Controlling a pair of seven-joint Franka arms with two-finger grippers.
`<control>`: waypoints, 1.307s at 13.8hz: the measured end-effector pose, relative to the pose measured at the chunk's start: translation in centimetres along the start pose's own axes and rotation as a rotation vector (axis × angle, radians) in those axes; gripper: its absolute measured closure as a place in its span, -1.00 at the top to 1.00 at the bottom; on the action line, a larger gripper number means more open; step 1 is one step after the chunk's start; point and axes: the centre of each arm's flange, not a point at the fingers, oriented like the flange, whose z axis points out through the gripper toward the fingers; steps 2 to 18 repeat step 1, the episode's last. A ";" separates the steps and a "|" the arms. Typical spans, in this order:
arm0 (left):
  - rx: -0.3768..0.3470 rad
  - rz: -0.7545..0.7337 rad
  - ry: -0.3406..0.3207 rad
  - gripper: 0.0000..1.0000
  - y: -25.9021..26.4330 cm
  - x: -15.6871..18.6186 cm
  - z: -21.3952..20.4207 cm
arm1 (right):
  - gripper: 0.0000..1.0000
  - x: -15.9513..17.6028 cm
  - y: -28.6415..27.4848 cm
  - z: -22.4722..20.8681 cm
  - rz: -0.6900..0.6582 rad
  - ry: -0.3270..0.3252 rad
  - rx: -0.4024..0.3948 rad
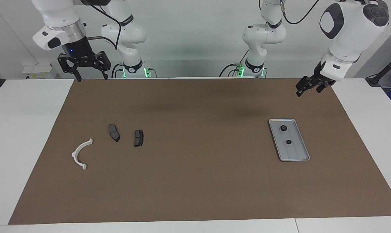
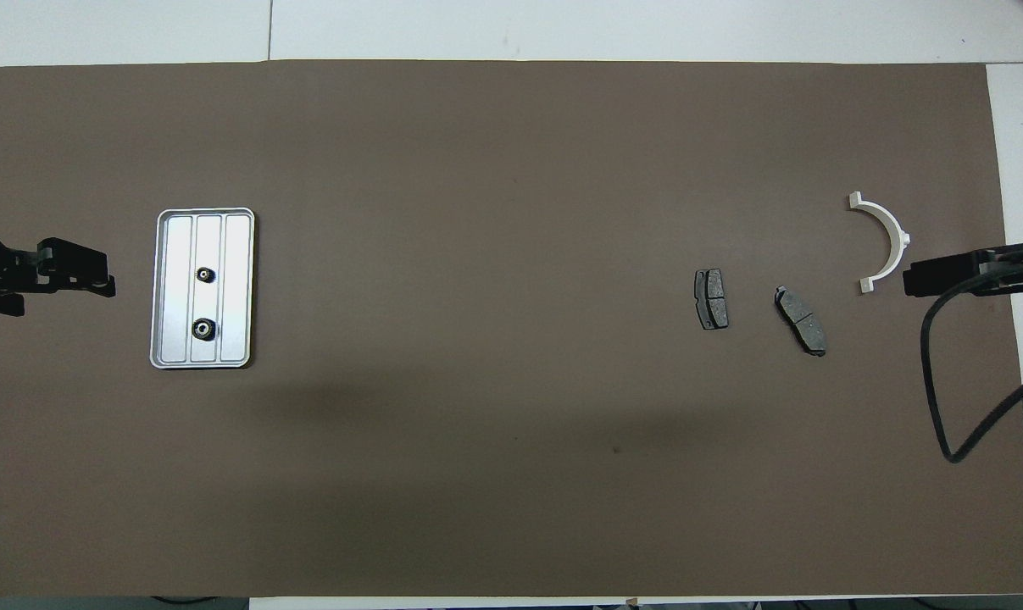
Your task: Pick bearing gear from pile to tray
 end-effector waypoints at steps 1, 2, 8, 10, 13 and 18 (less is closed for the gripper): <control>0.000 0.000 0.000 1.00 0.0 0.0 0.0 | 1.00 0.0 0.0 0.0 0.000 0.000 0.000; 0.000 0.000 0.000 1.00 0.0 0.0 0.0 | 1.00 0.0 0.0 0.0 0.000 0.000 0.000; 0.000 0.000 0.000 1.00 0.0 0.0 0.0 | 1.00 0.0 0.0 0.0 0.000 0.000 0.000; 0.000 0.000 0.000 1.00 0.0 0.0 0.0 | 1.00 0.0 0.0 0.0 0.000 0.000 0.000; 0.000 0.000 0.000 1.00 0.0 0.0 0.0 | 1.00 0.0 0.0 0.0 0.000 0.000 0.000; 0.000 0.000 0.000 1.00 0.0 0.0 0.0 | 1.00 0.0 0.0 0.0 0.000 0.000 0.000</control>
